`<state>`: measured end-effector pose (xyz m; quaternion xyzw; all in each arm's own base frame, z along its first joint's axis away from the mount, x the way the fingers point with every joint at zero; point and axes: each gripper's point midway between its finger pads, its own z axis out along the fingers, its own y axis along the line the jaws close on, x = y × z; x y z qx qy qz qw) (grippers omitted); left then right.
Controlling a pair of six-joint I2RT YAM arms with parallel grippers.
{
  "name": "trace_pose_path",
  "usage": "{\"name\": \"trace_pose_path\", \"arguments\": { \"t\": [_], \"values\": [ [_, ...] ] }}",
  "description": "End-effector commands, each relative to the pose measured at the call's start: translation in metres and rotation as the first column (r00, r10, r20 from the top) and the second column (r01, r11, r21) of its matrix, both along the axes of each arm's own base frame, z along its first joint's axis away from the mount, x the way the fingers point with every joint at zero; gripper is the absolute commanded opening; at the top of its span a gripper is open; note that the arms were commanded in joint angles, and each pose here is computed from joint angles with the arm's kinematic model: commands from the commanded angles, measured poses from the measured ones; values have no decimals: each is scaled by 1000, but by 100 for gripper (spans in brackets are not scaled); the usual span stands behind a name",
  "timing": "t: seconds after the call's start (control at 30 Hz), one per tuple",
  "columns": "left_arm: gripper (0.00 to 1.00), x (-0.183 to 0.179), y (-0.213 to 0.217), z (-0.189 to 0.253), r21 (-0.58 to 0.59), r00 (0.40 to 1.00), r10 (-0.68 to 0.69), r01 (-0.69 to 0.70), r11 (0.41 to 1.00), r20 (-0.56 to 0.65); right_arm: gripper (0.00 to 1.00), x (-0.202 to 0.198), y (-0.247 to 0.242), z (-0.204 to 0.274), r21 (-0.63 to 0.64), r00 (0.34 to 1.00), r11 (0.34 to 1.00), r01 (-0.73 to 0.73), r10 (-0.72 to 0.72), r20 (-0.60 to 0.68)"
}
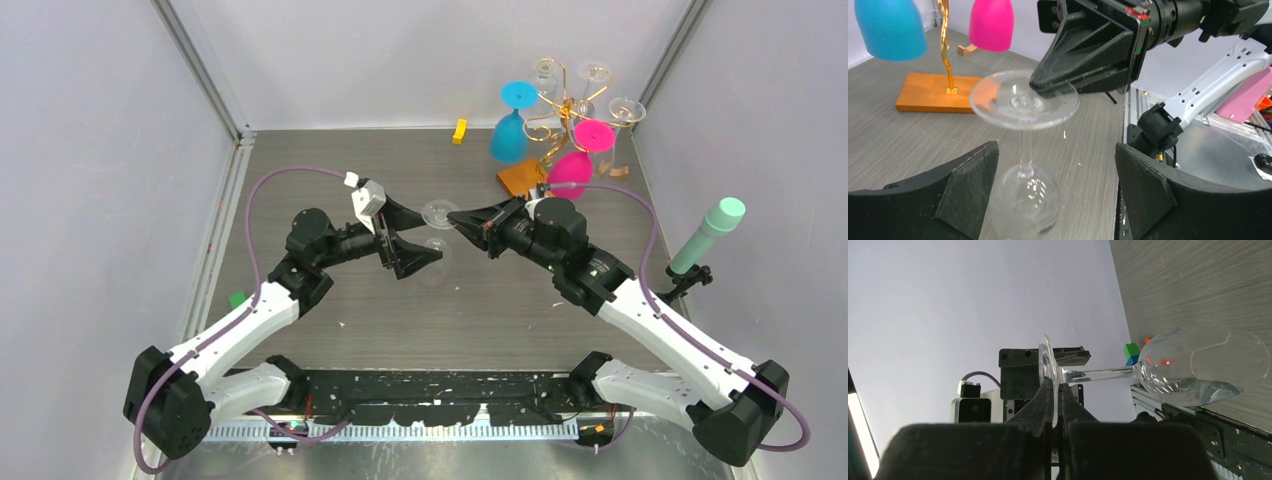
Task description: Take the wine glass off the wine glass rack
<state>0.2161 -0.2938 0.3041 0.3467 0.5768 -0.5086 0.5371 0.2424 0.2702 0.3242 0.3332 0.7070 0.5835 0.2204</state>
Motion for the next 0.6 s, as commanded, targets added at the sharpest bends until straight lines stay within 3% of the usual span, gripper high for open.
{"name": "trace_pose_path", "arguments": {
  "t": [0.0,0.4,0.57],
  "values": [
    [85,4,-3,29,-107,997,13,-5,994,77,0,-6,15,52,136,994,989,-59,47,94],
    [59,20,-4,9,-93,997,72,-75,993,-38,0,-10,22,59,156,992,984,-83,67,106],
    [57,18,-4,-1,-89,994,67,-74,993,-86,0,-10,21,67,177,990,981,-81,58,130]
  ]
}}
